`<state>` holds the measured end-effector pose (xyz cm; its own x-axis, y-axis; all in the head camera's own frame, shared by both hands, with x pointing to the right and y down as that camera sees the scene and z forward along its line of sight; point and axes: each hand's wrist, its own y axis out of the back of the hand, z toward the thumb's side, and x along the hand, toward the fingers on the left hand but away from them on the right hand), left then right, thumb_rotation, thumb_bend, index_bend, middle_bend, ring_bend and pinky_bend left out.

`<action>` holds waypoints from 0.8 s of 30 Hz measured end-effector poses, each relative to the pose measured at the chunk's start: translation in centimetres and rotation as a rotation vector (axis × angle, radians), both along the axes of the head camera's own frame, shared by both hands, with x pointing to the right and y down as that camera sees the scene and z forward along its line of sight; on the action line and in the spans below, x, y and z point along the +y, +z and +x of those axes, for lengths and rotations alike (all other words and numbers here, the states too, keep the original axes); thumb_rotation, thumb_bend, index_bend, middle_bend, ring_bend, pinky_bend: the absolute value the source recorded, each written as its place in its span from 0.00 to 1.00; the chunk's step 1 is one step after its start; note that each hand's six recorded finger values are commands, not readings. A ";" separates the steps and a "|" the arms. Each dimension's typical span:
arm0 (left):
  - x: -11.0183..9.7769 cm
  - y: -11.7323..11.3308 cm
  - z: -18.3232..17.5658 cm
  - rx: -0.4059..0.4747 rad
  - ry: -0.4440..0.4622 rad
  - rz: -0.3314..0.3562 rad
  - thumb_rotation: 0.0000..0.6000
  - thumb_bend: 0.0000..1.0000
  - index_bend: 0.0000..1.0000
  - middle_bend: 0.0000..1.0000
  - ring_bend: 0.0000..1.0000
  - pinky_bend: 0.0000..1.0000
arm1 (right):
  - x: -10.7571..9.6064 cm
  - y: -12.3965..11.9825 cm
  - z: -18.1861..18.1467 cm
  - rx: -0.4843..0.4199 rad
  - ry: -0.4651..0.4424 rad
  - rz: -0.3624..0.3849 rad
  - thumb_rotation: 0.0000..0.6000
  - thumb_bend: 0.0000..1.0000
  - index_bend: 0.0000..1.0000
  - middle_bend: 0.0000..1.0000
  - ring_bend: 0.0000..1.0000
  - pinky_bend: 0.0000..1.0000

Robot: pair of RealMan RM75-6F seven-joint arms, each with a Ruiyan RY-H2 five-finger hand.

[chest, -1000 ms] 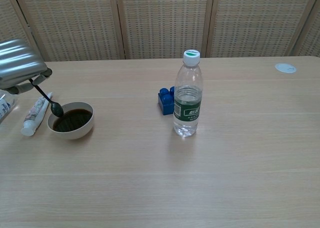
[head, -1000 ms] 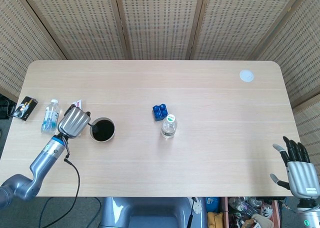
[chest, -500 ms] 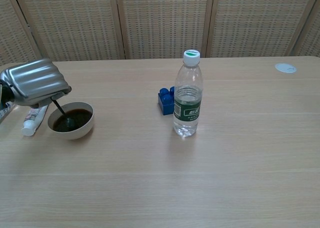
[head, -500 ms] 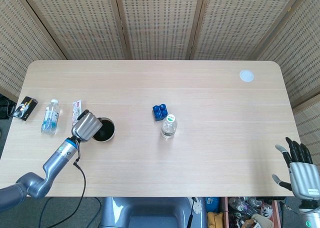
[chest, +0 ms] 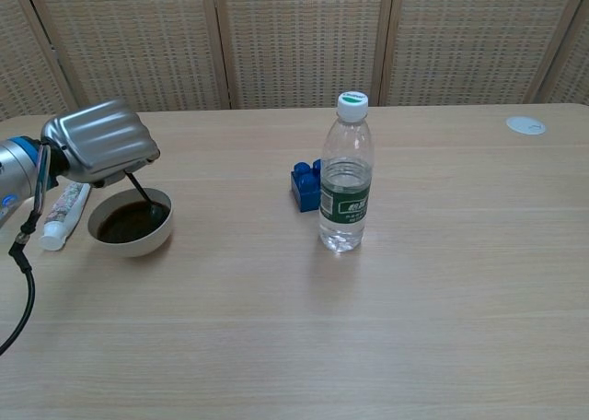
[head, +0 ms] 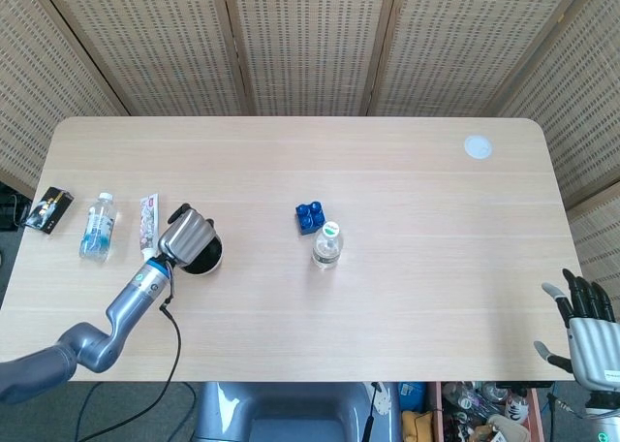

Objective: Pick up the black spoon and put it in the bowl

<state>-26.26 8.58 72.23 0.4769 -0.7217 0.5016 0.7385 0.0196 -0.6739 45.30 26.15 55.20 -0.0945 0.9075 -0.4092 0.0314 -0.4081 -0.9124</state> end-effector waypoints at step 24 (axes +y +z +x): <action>1.3 -0.3 -4.2 -0.044 -0.047 -0.048 1.00 0.42 0.65 0.78 0.73 0.73 | 0.2 0.3 0.0 -0.010 0.002 -0.005 1.00 0.19 0.22 0.10 0.00 0.03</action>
